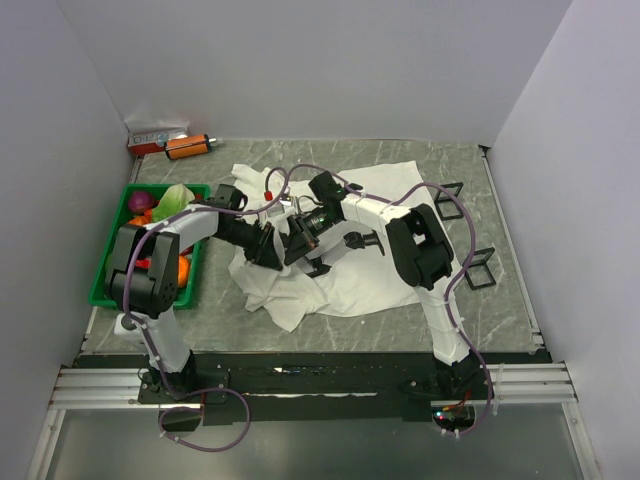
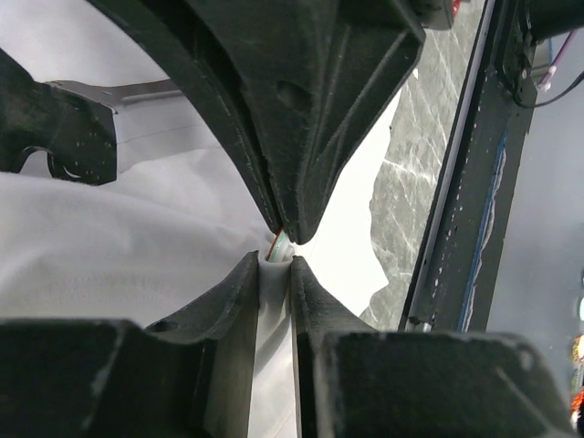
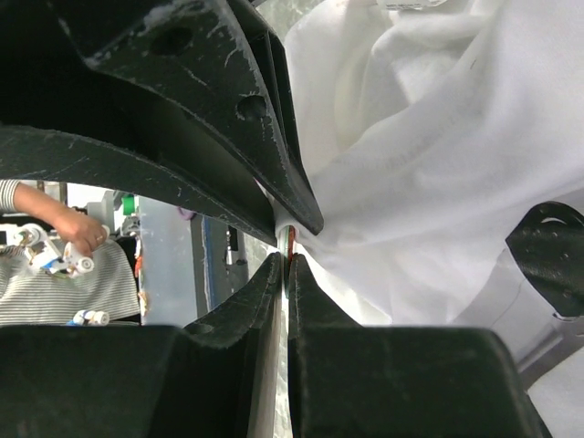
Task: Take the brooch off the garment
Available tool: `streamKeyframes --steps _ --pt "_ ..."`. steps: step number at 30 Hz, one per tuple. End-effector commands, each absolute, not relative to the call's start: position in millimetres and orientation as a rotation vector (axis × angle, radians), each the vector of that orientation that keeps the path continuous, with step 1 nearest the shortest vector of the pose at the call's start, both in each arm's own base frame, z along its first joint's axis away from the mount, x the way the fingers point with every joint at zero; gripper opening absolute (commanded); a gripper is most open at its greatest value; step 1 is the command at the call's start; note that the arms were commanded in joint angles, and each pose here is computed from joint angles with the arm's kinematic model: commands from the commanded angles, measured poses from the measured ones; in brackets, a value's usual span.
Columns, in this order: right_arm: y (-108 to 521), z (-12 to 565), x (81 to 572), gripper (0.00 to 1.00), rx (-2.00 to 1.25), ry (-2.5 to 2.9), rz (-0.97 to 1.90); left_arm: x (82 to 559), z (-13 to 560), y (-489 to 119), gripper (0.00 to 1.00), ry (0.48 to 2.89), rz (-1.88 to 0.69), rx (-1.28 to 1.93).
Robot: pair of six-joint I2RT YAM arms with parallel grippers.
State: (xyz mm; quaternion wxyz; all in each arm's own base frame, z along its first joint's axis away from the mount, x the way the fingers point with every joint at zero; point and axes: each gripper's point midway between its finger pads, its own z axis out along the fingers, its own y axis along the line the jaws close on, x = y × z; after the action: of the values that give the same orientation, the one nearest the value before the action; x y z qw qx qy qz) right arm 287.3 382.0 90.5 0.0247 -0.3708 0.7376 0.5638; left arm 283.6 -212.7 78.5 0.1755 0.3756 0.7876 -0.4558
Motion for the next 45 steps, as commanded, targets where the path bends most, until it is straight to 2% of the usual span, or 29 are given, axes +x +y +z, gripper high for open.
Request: streamKeyframes --steps 1,5,13,17,19,21,29,32,33,35,36,37,40,45 --pt "385.5 114.7 285.5 0.0 -1.177 2.202 1.765 300.1 86.4 -220.9 0.17 2.157 -1.273 1.058" --pt "386.7 116.2 285.3 0.0 -1.177 2.197 1.771 301.9 85.3 -225.2 0.14 2.162 -1.264 1.045" --pt "394.1 121.4 281.3 0.0 -1.182 2.182 1.798 299.8 79.1 -234.3 0.01 2.167 -1.188 1.076" --pt "396.2 121.9 282.1 0.0 -1.174 2.182 1.807 302.2 76.3 -236.5 0.06 2.174 -1.099 1.071" --pt "397.0 123.1 281.6 0.0 -1.173 2.18 1.813 307.2 77.1 -238.8 0.14 2.151 -1.026 1.064" --pt "396.5 122.9 282.0 0.0 -1.171 2.18 1.814 310.5 77.6 -235.8 0.19 2.157 -0.959 1.036" --pt "396.6 122.6 281.7 0.0 -1.171 2.18 1.821 337.6 77.6 -220.8 0.18 2.18 -0.742 0.923" --pt "397.1 120.8 281.3 0.0 -1.171 2.184 1.821 332.1 80.2 -222.8 0.3 2.176 -0.773 0.934" --pt "396.5 120.2 281.9 0.0 -1.164 2.194 1.816 326.7 84.1 -227.6 0.39 2.158 -0.824 0.962" --pt "394.9 118.2 282.6 0.0 -1.155 2.205 1.812 310.9 102.4 -241.7 0.47 2.085 -0.984 1.036" --pt "392.9 116.8 283.7 0.0 -1.152 2.208 1.807 301.2 110.1 -242.8 0.69 2.087 -1.032 1.055" --pt "390.3 116.5 283.8 0.0 -1.146 2.216 1.807 295.6 117.2 -243.8 0.79 2.069 -1.06 1.085" --pt "379.0 112.4 285.3 0.0 -1.117 2.246 1.815 288.6 144.5 -241.2 0.85 2.028 -1.06 1.136" --pt "358.6 106.1 288.7 0.0 -1.05 2.301 1.828 291.1 158.3 -221.4 0.83 2.012 -0.907 1.144"
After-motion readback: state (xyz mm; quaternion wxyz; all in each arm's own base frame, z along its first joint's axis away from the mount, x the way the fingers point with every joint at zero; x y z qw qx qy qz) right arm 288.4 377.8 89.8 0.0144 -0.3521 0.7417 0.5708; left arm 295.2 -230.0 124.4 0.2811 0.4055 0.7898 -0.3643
